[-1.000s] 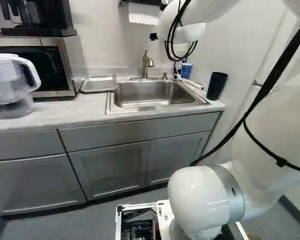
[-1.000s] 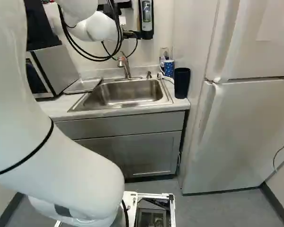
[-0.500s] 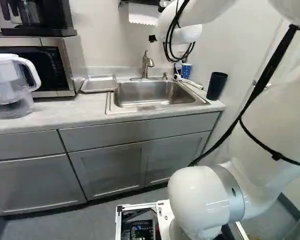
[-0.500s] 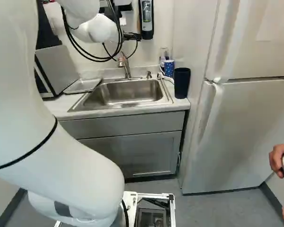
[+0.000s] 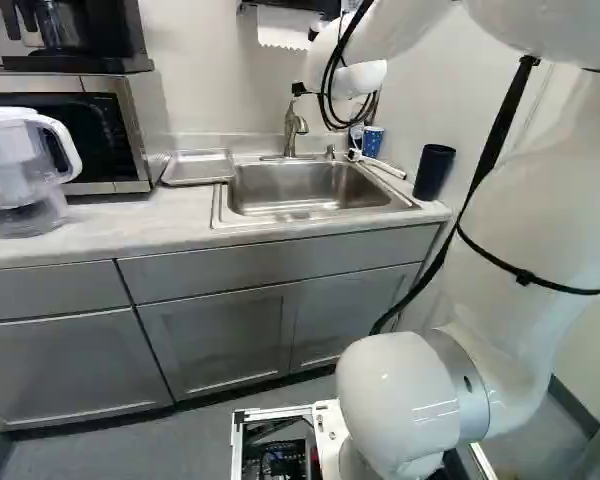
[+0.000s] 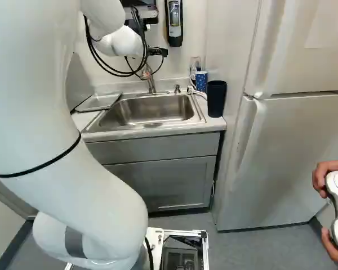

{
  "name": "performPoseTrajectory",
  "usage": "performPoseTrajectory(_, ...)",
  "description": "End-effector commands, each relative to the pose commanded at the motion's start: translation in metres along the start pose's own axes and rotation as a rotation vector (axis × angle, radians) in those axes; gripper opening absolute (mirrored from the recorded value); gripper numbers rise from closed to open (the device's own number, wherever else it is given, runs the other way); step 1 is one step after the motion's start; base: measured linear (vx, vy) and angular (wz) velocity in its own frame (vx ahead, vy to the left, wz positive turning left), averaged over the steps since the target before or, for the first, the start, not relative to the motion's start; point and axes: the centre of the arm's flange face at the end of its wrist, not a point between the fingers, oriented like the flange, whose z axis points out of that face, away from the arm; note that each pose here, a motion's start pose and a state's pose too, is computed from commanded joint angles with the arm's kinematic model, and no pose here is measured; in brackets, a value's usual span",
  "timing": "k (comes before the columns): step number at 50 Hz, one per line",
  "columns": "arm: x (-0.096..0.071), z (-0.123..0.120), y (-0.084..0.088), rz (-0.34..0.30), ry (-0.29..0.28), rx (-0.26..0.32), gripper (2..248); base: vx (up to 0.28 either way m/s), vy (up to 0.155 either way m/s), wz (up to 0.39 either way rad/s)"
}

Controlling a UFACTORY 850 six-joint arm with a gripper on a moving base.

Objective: Rinse the cup and place it in the tray

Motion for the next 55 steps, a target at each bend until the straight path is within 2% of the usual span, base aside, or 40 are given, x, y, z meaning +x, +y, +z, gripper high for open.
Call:
performPoseTrajectory(18, 0.004, 0.027, -0.005, 0.01, -0.001, 0.005, 247, 0.0, 0.0, 0.0)
performPoseTrajectory(55, 0.0, 0.043, -0.004, 0.035, -0.071, -0.002, 247, 0.0, 0.0, 0.0)
